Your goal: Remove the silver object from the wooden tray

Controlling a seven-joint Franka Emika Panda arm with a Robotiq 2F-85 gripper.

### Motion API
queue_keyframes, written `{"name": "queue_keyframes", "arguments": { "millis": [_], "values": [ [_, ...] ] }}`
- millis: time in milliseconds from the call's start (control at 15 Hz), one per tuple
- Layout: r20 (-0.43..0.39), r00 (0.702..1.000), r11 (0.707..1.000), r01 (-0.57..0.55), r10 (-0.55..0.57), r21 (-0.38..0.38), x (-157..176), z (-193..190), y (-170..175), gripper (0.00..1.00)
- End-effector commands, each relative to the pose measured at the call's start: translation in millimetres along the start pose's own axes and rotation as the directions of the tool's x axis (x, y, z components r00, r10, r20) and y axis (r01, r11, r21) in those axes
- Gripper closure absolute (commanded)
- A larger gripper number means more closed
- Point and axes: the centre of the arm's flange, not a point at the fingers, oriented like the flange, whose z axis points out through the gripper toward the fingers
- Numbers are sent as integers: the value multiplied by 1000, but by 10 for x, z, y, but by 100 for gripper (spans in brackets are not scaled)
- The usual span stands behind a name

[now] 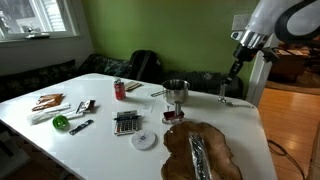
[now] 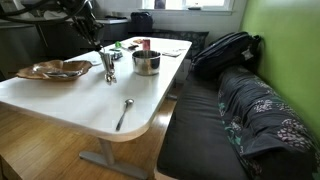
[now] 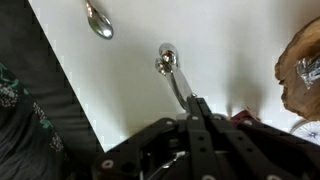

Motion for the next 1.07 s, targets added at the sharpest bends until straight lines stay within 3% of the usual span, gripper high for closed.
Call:
{"name": "queue_keyframes", "arguments": {
  "millis": [0, 400, 467, 533, 667, 733, 800, 1000],
  "values": [
    [68, 995, 997, -75, 75, 2, 105, 191, 452, 99],
    [101, 970, 972, -214, 223, -95, 29, 283, 1227, 99],
    [83, 968, 968, -229, 238, -103, 0, 209, 1299, 99],
    [62, 976, 977, -203, 208, -70, -167, -14, 1099, 98],
    [57, 973, 972, -216, 222, -89, -161, -43, 1199, 98],
    [77, 978, 973, -184, 196, -143, -157, -43, 1119, 99],
    [116, 988, 986, -87, 103, -140, -133, 7, 1044, 99],
    [197, 980, 991, 48, -23, -124, 10, 174, 987, 99]
  ]
}}
